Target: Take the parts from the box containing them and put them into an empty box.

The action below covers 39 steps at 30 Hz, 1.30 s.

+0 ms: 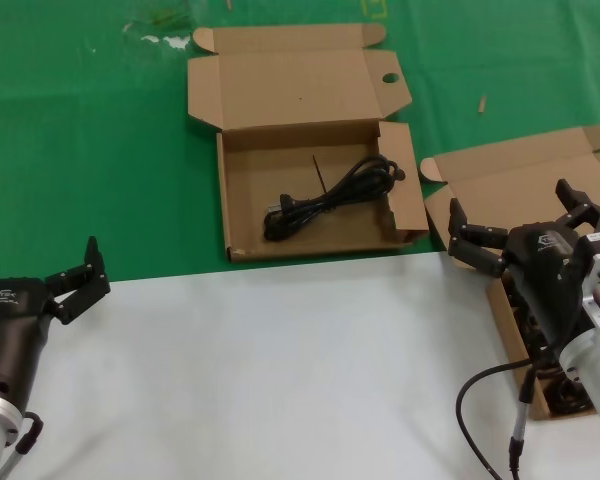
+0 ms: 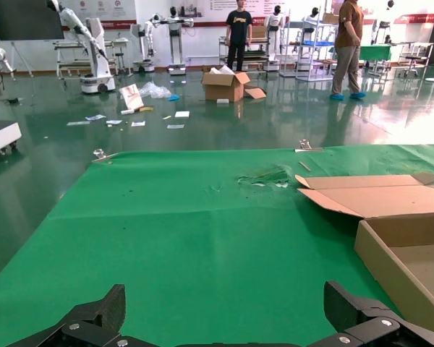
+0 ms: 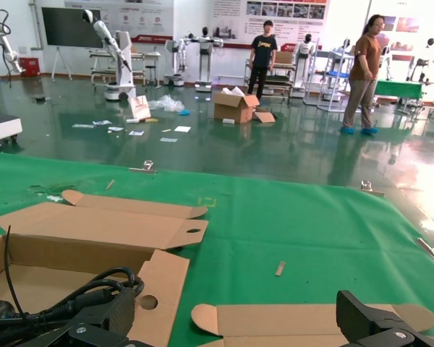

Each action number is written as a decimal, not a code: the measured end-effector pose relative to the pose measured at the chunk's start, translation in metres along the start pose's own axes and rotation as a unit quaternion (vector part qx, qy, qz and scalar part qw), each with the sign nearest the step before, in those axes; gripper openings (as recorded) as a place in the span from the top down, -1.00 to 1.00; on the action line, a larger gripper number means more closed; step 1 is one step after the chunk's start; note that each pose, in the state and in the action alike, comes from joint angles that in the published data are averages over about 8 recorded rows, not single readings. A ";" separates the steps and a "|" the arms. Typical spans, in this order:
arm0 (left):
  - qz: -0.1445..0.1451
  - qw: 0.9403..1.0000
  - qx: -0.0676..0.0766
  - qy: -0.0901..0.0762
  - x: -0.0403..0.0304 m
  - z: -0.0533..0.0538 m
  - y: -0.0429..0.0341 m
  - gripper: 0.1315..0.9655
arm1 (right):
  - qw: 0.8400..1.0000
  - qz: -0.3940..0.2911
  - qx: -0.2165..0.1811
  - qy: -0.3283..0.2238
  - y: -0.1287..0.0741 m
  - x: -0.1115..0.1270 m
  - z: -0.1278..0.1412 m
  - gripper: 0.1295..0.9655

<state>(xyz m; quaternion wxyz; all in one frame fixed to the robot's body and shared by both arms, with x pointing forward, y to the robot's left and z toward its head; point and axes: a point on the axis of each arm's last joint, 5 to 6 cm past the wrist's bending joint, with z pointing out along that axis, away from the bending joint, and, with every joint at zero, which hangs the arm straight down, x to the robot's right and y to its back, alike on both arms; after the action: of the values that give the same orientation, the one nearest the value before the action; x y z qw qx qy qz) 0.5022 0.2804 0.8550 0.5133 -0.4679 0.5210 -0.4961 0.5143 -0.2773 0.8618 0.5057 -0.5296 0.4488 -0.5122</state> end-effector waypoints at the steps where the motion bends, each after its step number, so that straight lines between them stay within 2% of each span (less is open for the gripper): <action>1: 0.000 1.000 0.000 0.000 0.0000 0.000 0.0000 -1.00 | 1.000 0.000 0.000 0.000 0.000 0.000 0.000 -1.00; 39: 0.000 1.000 0.000 0.000 0.0000 0.000 0.0000 -1.00 | 1.000 0.000 0.000 0.000 0.000 0.000 0.000 -1.00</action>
<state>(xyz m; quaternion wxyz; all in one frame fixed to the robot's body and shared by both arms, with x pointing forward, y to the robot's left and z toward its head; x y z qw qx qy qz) 0.5022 0.2804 0.8550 0.5133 -0.4679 0.5210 -0.4961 0.5143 -0.2773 0.8618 0.5057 -0.5296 0.4488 -0.5122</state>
